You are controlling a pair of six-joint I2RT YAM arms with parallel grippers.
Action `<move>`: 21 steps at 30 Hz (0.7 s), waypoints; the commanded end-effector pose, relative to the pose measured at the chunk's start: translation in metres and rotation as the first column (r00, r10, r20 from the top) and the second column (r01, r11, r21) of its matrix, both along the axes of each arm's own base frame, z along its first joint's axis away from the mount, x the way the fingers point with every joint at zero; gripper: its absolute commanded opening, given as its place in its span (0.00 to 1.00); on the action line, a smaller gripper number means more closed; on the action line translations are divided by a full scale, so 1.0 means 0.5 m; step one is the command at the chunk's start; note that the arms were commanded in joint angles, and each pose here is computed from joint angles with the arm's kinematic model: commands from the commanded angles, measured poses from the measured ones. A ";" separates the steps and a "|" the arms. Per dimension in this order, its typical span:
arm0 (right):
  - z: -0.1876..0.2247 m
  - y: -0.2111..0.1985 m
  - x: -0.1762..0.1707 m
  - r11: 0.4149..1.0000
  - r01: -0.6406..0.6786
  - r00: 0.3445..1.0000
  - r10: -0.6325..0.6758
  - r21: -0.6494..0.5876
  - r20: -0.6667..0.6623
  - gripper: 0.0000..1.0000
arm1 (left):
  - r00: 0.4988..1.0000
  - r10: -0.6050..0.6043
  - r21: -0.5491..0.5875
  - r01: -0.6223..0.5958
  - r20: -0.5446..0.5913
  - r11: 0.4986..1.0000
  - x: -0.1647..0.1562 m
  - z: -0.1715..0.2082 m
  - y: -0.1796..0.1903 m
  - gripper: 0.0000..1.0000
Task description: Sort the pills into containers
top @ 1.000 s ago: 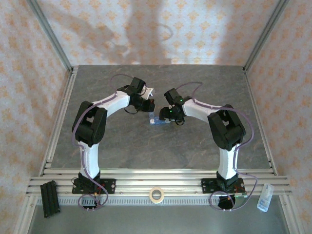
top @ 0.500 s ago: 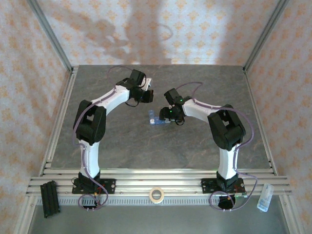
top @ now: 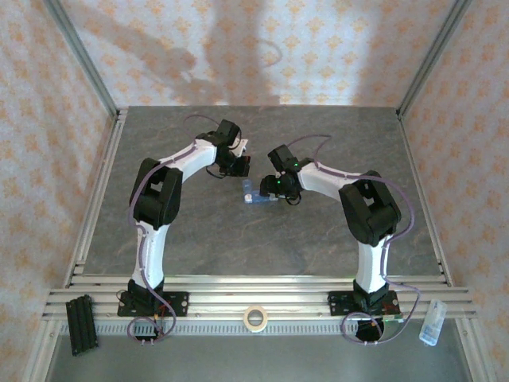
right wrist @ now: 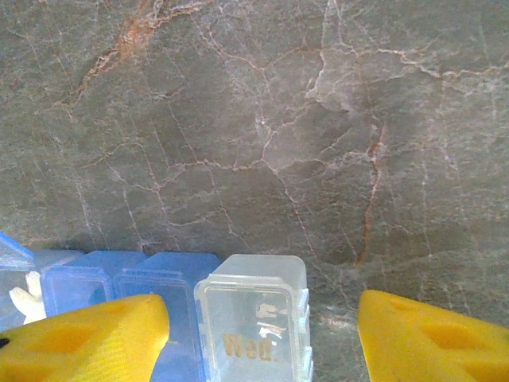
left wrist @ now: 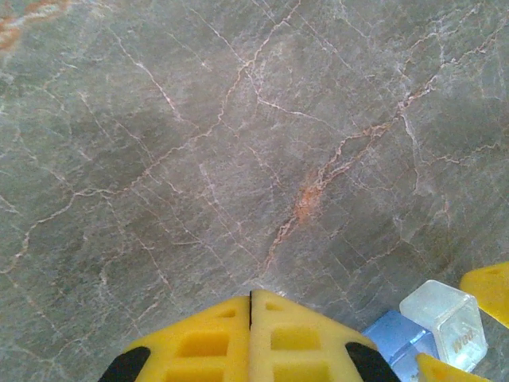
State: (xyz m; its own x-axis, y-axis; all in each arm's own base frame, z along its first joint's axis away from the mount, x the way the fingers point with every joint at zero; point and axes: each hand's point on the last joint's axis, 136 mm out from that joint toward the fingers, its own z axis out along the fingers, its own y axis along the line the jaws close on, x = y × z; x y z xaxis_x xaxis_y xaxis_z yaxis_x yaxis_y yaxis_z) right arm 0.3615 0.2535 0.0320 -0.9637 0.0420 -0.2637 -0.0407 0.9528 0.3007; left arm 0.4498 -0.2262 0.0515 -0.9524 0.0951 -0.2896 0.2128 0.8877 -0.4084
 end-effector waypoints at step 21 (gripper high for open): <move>-0.078 -0.055 -0.053 0.993 0.025 0.993 -0.038 -0.118 -0.110 0.66 | 0.996 -0.081 -0.102 0.076 -0.039 0.992 -0.096 0.070 -0.036 0.00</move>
